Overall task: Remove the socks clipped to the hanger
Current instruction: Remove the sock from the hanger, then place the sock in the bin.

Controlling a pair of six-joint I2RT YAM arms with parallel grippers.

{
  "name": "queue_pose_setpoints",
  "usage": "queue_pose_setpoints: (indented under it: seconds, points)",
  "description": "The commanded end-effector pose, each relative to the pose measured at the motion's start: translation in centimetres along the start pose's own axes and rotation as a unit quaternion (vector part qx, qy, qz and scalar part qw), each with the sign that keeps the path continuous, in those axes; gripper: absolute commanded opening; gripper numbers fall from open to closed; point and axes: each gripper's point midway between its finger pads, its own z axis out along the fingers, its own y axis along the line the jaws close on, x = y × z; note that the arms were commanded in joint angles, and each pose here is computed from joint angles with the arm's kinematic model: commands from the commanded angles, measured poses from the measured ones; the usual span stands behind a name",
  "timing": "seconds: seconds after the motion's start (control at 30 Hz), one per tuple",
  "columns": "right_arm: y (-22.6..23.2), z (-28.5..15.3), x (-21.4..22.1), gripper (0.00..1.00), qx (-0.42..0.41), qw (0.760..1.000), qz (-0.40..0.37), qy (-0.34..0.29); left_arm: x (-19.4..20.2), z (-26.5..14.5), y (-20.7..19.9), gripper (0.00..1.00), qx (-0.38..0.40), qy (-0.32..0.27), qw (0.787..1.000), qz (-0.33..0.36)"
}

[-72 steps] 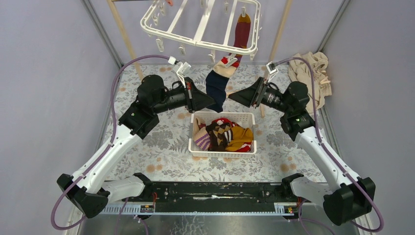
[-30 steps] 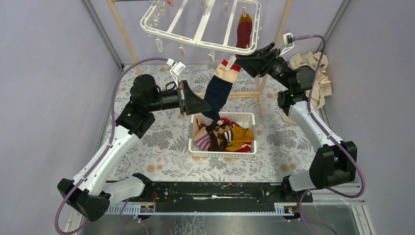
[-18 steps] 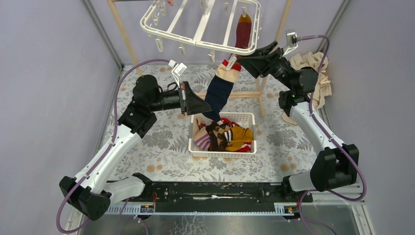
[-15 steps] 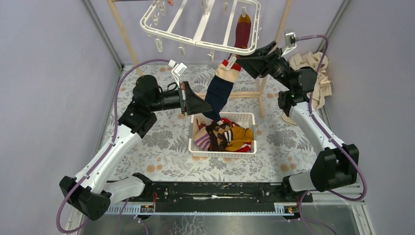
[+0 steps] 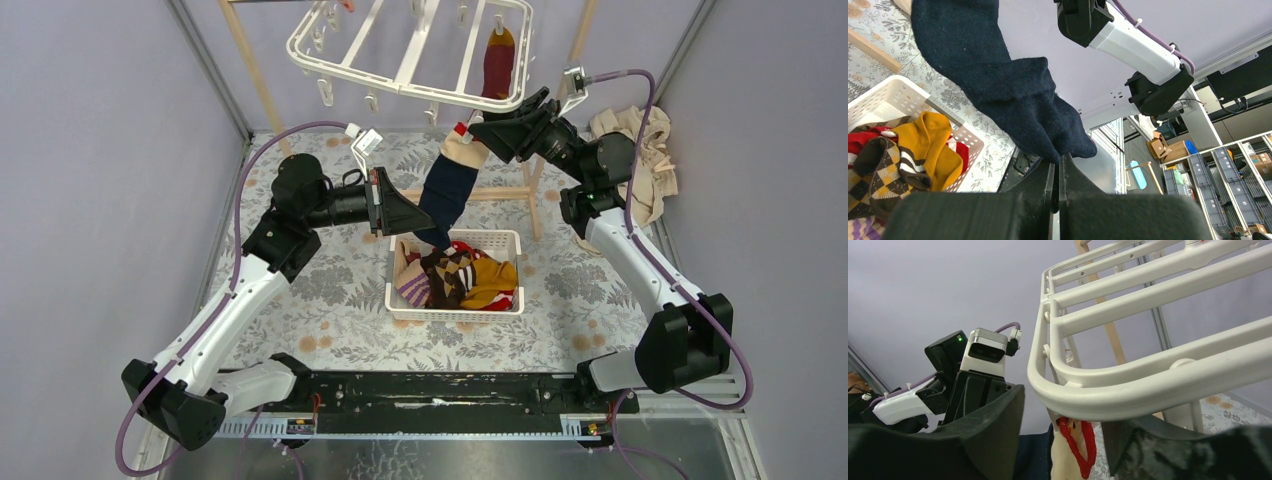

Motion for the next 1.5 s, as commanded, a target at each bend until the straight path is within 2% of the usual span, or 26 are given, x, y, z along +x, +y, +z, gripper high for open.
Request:
queue_pose_setpoints:
  seconds: [0.0, 0.4, 0.47, 0.7, 0.73, 0.83, 0.93, 1.0, 1.2, 1.47]
  points:
    - [2.6, 0.7, -2.8, 0.57, -0.026, 0.998, -0.046, -0.027, -0.4, -0.4, -1.0, 0.01, 0.02, -0.007, 1.0, 0.02]
    - [2.7, 1.0, -3.4, 0.45, -0.028, 0.998, -0.042, -0.038, -0.1, -0.5, -0.9, 0.01, 0.02, -0.006, 1.0, 0.018]
    - [2.7, 1.1, -3.4, 0.41, -0.029, 0.998, -0.041, -0.037, -0.1, -0.6, -0.9, 0.01, 0.019, -0.006, 1.0, 0.018]
    - [2.5, 1.0, -3.1, 0.16, -0.031, 0.998, -0.035, -0.032, -0.1, -0.6, -0.9, 0.01, 0.019, -0.006, 1.0, 0.017]
    - [2.5, 1.0, -3.0, 0.15, -0.03, 0.999, -0.034, -0.031, -0.1, -0.6, -0.8, 0.01, 0.019, -0.005, 1.0, 0.016]
    - [2.3, 0.9, -2.6, 0.21, -0.027, 0.999, -0.028, -0.027, -0.1, -0.6, -0.9, 0.01, 0.019, -0.006, 1.0, 0.016]
    - [2.0, 0.7, -1.9, 0.48, -0.023, 0.999, -0.015, -0.018, -0.2, -0.6, -0.9, 0.01, 0.021, -0.008, 1.0, 0.017]
    - [1.5, 0.1, -0.8, 0.59, -0.014, 1.0, -0.003, -0.009, -0.2, -0.5, -0.8, 0.01, 0.022, -0.011, 1.0, 0.019]
    - [-0.4, -2.8, 3.4, 0.72, 0.05, 0.998, 0.035, 0.017, 0.9, -0.3, 1.1, 0.01, 0.003, -0.007, 1.0, 0.002]
    - [-2.8, -7.7, 9.1, 0.77, 0.169, 0.98, 0.069, 0.082, 3.7, 0.3, 5.8, 0.04, -0.045, 0.008, 0.999, -0.028]
